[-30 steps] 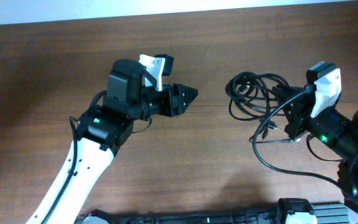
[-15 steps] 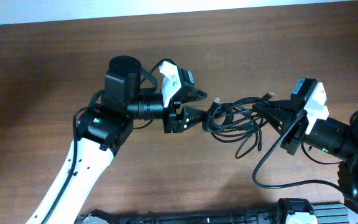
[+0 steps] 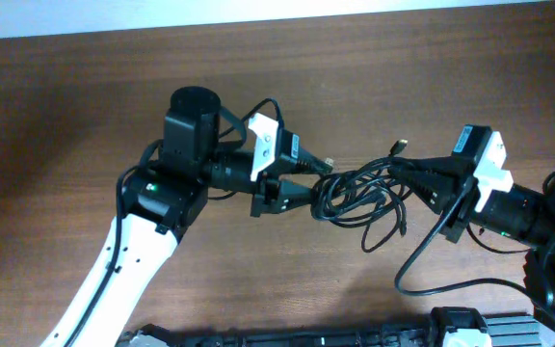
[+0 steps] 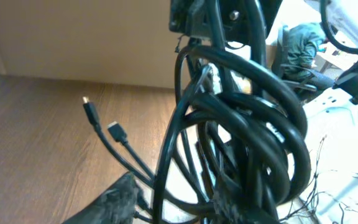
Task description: Untangle cables
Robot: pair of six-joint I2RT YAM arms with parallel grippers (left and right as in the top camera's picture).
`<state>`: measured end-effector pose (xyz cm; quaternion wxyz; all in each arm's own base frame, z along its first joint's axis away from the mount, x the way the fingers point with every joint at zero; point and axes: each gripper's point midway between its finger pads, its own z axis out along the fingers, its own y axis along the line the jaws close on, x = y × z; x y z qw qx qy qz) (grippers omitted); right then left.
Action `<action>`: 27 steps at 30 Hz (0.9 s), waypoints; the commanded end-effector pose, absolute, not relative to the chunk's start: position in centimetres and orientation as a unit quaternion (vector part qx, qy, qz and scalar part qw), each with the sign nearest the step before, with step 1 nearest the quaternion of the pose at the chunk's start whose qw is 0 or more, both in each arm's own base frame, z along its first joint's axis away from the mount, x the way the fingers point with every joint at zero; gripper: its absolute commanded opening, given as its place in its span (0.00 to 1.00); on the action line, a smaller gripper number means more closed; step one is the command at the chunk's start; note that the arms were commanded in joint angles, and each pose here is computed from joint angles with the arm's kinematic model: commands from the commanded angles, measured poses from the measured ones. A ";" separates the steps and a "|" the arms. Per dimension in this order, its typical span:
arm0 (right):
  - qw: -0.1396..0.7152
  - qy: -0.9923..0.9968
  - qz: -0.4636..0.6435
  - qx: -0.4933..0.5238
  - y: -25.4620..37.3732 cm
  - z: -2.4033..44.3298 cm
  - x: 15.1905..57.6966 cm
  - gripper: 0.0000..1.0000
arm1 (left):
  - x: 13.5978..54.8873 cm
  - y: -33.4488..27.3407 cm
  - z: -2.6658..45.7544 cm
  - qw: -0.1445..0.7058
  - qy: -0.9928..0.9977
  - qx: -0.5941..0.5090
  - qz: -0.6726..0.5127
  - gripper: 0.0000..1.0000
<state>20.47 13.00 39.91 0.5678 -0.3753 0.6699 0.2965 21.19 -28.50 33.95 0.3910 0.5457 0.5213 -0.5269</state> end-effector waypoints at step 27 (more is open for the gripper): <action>0.568 0.650 0.327 -0.386 13.7 41.1 19.0 0.04 | 33.9 -21.7 31.0 0.272 0.813 -0.031 -0.515 0.00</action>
